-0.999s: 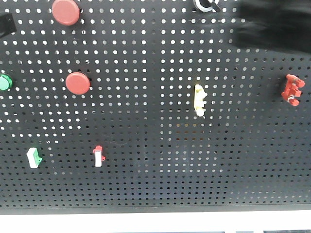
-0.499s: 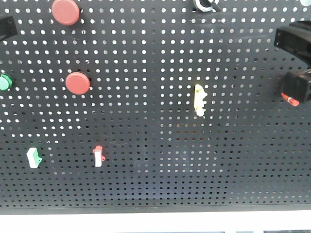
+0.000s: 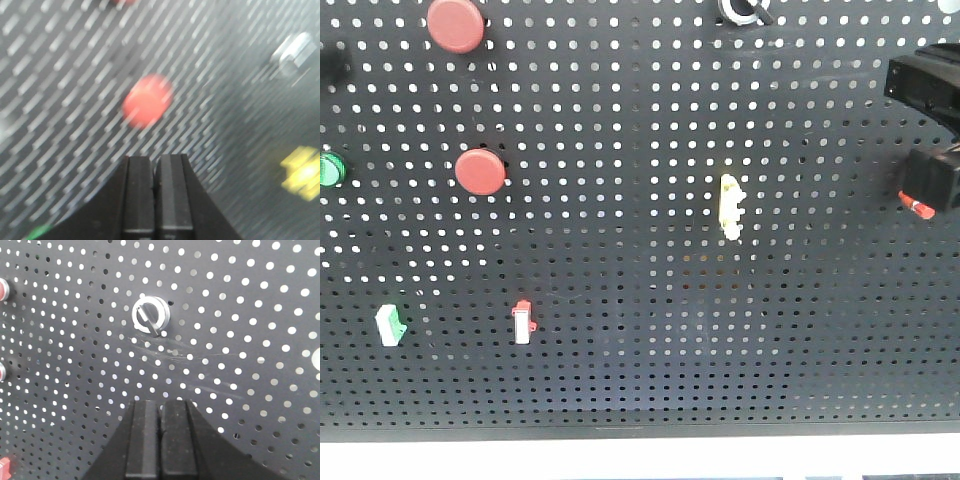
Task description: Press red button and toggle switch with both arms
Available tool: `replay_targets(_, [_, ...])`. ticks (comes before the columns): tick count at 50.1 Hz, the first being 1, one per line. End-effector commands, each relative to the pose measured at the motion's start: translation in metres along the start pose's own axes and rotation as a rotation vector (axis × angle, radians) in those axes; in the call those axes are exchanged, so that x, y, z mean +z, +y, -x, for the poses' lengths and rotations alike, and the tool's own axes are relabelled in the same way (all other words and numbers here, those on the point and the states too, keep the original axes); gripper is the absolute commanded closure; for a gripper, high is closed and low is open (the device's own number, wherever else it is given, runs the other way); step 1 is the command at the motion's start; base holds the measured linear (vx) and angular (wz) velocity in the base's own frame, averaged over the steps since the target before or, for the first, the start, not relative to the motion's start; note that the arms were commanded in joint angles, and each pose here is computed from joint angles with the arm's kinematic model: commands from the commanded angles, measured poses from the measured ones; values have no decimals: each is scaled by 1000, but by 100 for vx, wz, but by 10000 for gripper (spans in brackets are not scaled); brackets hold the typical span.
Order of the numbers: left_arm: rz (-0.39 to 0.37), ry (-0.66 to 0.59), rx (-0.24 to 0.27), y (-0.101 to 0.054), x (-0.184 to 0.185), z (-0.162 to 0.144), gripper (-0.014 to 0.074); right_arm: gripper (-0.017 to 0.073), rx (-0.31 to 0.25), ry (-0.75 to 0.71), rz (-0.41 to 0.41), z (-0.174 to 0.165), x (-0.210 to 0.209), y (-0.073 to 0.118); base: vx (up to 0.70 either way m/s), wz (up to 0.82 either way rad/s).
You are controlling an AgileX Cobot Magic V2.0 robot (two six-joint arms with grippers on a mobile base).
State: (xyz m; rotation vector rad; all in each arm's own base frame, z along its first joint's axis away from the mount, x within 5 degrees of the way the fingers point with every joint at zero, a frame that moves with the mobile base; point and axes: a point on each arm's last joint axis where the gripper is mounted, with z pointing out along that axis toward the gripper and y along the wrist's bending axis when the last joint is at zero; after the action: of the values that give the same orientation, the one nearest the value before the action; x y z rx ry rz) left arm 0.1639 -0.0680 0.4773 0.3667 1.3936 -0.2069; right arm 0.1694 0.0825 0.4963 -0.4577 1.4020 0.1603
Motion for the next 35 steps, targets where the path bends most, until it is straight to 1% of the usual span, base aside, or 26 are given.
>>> replay_targets(1, [69,-66,19,10,-21,-8,591,559,-17,-106,-13,16,-5,-3,0,0])
replay_targets(7, [175,19,34,18,-54,-57,591,559,-17,-106,-13,16,-5,-3,0,0])
replay_targets(11, [239,77,38,17,-80,-96,591,559,-17,-106,-13,16,-5,-3,0,0])
replay_targets(14, [285,121,18,15,-98,-128,591,559,-17,-106,-13,16,-5,-3,0,0])
replay_targets(17, [317,129,1,11,-114,-149,591,559,-17,-106,-13,16,-5,-3,0,0])
replay_targets(20, [349,140,-38,7,-129,-175,591,559,-17,-106,-13,16,-5,-3,0,0])
replay_targets(23, [369,144,-60,2,-139,-195,591,559,-17,-106,-13,16,-5,-3,0,0])
replay_targets(25, [376,154,-63,0,-145,-210,591,559,-17,-106,-13,16,-5,-3,0,0])
replay_targets(30, [377,144,-65,-7,-156,-236,591,559,-17,-106,-13,16,-5,-3,0,0])
replay_targets(32, [378,133,-77,-9,-158,-244,591,559,-17,-106,-13,16,-5,-3,0,0])
replay_targets(34, [378,118,-102,-10,-160,-252,591,559,-17,-106,-13,16,-5,-3,0,0])
replay_targets(35, [379,106,-127,-11,-162,-258,591,559,-17,-106,-13,16,-5,-3,0,0])
